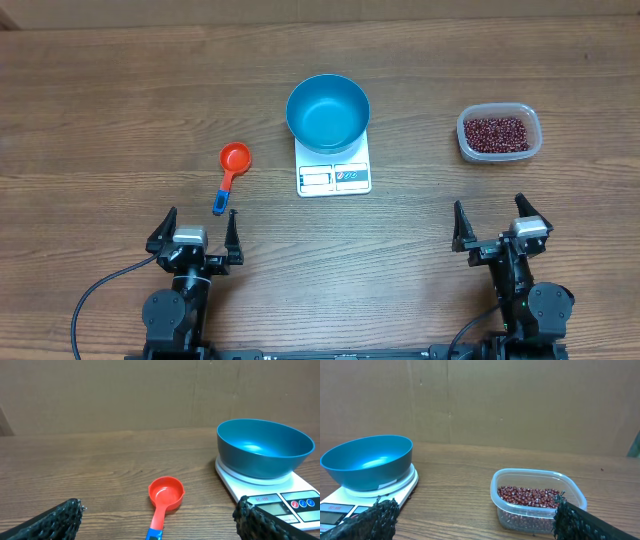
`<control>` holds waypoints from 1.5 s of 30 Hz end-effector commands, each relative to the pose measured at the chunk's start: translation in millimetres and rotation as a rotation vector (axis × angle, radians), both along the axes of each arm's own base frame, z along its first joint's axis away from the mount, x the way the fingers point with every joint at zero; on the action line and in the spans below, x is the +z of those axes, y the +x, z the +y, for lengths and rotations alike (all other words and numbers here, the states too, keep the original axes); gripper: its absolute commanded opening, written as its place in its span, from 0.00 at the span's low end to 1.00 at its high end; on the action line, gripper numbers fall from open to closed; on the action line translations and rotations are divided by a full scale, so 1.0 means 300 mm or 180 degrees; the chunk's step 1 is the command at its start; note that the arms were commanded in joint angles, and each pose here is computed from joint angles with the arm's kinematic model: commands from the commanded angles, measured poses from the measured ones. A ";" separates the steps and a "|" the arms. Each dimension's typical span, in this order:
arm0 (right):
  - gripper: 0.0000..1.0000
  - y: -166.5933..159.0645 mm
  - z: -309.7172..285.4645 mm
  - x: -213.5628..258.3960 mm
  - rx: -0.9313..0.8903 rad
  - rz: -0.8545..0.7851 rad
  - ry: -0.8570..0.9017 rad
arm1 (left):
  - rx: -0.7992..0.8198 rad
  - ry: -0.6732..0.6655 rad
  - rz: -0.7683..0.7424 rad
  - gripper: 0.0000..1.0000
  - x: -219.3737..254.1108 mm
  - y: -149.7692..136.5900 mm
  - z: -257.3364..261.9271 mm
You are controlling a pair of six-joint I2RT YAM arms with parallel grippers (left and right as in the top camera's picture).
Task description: Scoop item into bowl and weigh 150g on scale
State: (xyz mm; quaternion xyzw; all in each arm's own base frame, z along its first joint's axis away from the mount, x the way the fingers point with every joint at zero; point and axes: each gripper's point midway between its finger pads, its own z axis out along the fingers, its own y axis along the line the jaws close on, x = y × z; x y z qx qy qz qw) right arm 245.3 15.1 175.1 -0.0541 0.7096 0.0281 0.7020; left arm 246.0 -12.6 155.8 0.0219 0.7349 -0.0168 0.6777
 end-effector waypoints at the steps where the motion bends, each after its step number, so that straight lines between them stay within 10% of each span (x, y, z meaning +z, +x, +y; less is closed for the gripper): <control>1: 1.00 0.000 -0.001 -0.006 0.0000 -0.0011 0.0008 | 0.0063 -0.0015 -0.0013 1.00 0.000 0.000 0.013; 45: 1.00 0.000 -0.001 -0.006 0.0001 -0.0011 0.0008 | -0.0405 -0.0185 0.0026 1.00 0.094 -0.040 -0.072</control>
